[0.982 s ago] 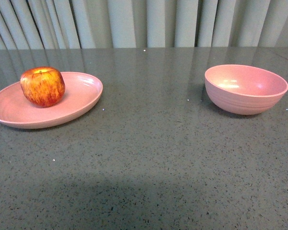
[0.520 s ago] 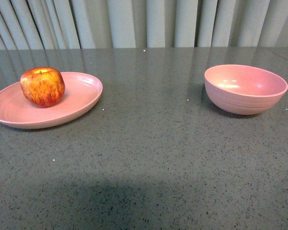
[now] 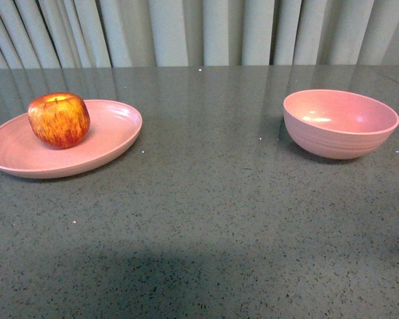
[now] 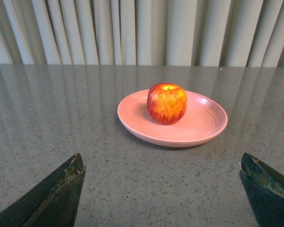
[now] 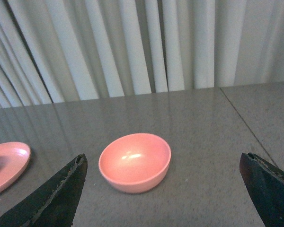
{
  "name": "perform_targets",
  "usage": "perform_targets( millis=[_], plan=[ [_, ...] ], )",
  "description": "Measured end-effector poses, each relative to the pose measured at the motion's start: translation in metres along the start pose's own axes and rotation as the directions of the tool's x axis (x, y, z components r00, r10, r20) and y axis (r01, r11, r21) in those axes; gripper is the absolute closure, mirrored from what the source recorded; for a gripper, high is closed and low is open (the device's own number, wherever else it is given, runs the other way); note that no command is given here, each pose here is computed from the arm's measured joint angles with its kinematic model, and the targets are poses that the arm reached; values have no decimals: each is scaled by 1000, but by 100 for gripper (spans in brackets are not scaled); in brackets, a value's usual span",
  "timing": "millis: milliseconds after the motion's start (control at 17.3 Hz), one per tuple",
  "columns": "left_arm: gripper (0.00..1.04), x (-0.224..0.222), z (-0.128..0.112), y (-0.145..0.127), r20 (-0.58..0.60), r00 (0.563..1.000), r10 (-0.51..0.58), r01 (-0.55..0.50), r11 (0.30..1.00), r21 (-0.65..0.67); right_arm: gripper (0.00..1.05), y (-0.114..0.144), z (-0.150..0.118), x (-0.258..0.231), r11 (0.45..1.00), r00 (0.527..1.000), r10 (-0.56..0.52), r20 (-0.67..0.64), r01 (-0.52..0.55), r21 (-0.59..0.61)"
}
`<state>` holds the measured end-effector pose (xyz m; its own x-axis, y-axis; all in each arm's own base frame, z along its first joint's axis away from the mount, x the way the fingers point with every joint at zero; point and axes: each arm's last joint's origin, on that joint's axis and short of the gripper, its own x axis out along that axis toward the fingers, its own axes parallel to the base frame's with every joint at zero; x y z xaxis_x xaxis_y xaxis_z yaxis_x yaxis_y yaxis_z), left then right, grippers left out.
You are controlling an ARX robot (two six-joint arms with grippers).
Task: Move apple from plate to bowl
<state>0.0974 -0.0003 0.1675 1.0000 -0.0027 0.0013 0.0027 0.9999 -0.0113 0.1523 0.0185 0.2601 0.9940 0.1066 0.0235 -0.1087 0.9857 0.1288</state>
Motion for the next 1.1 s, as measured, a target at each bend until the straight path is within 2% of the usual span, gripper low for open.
perform_targets(
  millis=[578, 693, 866, 1097],
  plan=[
    [7, 0, 0, 0, 0, 1000, 0, 0, 1000, 0, 7, 5, 33, 56, 999, 999, -17, -50, 15, -40],
    [7, 0, 0, 0, 0, 1000, 0, 0, 1000, 0, 7, 6, 37, 99, 998, 990, -45, -136, 38, -52],
    [7, 0, 0, 0, 0, 1000, 0, 0, 1000, 0, 7, 3, 15, 169, 993, 938, -112, -329, 90, -83],
    [7, 0, 0, 0, 0, 1000, 0, 0, 1000, 0, 7, -1, -18, 227, 987, 846, -158, -509, 121, -106]
  ],
)
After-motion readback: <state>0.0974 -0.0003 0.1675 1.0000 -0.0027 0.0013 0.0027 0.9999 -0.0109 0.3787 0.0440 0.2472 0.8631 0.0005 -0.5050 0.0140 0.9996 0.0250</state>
